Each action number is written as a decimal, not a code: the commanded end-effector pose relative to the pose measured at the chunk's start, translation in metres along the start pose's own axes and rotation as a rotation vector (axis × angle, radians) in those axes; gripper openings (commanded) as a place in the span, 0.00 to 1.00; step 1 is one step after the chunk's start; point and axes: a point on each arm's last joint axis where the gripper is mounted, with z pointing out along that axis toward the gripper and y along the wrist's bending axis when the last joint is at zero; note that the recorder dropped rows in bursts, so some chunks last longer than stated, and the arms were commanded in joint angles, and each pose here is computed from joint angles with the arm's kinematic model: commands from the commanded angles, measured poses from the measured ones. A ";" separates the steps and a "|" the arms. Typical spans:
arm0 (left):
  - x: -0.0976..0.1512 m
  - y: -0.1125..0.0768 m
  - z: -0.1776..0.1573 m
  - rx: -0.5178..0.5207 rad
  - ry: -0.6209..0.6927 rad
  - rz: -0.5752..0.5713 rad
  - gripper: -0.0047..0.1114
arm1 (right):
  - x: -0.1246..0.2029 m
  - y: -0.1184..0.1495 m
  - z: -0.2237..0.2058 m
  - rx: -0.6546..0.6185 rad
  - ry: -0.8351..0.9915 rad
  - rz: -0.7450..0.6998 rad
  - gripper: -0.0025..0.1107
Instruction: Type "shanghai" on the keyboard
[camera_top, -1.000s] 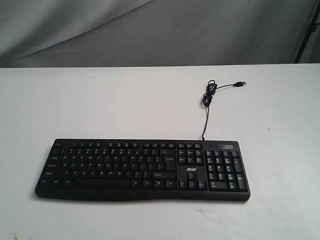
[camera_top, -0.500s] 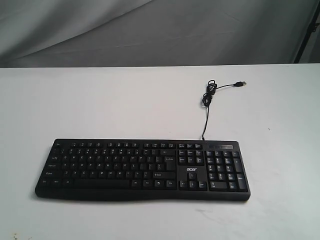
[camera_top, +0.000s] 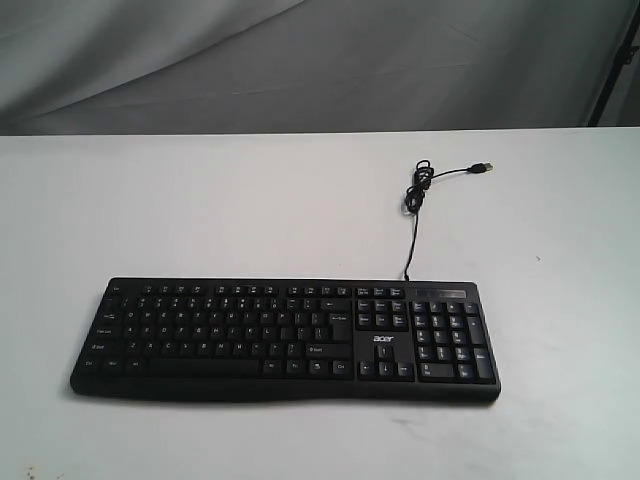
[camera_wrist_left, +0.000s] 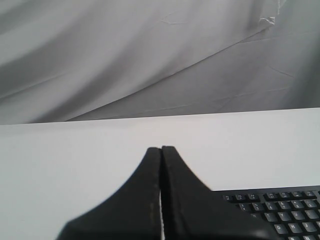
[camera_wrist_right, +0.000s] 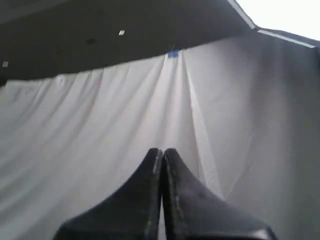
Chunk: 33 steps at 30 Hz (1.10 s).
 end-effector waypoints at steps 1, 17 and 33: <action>0.000 0.000 0.000 0.007 -0.006 -0.004 0.04 | 0.003 -0.013 0.065 -0.067 0.249 -0.081 0.02; 0.000 0.000 0.000 0.007 -0.006 -0.004 0.04 | 0.110 -0.136 0.195 0.468 0.800 -1.140 0.02; 0.000 0.000 0.000 0.007 -0.006 -0.004 0.04 | 0.166 -0.072 0.214 -0.412 1.247 -0.349 0.02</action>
